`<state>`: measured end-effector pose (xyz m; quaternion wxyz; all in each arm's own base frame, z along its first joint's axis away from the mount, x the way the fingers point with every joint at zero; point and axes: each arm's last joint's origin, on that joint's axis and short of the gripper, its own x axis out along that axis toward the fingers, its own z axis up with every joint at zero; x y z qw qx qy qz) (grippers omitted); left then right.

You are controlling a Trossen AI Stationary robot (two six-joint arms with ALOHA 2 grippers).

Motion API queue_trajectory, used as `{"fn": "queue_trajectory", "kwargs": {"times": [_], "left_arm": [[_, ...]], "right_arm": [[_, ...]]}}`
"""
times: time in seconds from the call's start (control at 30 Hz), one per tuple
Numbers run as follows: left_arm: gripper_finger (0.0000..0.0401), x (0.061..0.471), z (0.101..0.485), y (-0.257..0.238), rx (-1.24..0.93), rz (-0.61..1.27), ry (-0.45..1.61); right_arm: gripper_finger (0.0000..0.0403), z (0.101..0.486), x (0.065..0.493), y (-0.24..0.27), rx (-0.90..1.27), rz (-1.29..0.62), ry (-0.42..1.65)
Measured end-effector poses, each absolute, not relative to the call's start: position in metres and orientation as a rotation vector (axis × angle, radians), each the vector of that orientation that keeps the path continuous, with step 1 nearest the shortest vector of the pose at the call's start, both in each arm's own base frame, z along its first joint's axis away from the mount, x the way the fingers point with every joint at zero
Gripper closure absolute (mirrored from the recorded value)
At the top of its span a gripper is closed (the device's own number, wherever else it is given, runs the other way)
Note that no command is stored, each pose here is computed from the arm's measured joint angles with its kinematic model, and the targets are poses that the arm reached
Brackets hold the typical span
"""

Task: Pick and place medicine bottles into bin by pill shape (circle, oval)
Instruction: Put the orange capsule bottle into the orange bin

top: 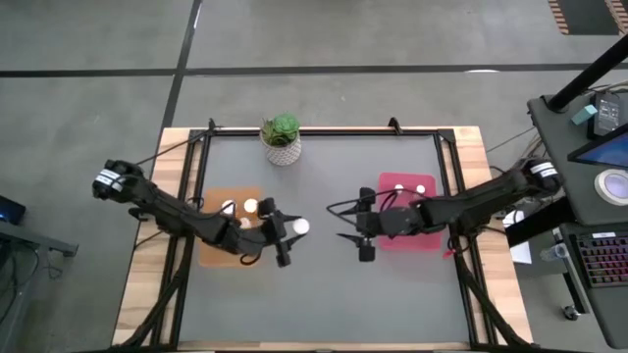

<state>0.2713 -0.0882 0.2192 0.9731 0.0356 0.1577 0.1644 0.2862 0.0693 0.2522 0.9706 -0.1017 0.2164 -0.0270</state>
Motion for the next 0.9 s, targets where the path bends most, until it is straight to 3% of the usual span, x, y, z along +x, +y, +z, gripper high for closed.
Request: {"fn": "queue_trajectory", "kwargs": {"times": [0.23,0.5,0.9], "left_arm": [[0.0210,0.235,0.232,-0.108,0.019,0.493,0.293],[0.0209,0.198,0.234,-0.127,-0.028,0.454,0.326],[0.0209,0.177,0.240,-0.118,-0.008,0.439,0.385]], "right_arm": [[0.0162,0.261,0.277,0.060,-0.264,-0.062,0.406],[0.0165,0.244,0.277,0.052,-0.314,-0.073,0.393],[0.0166,0.216,0.267,0.042,-0.221,-0.013,0.337]]}}
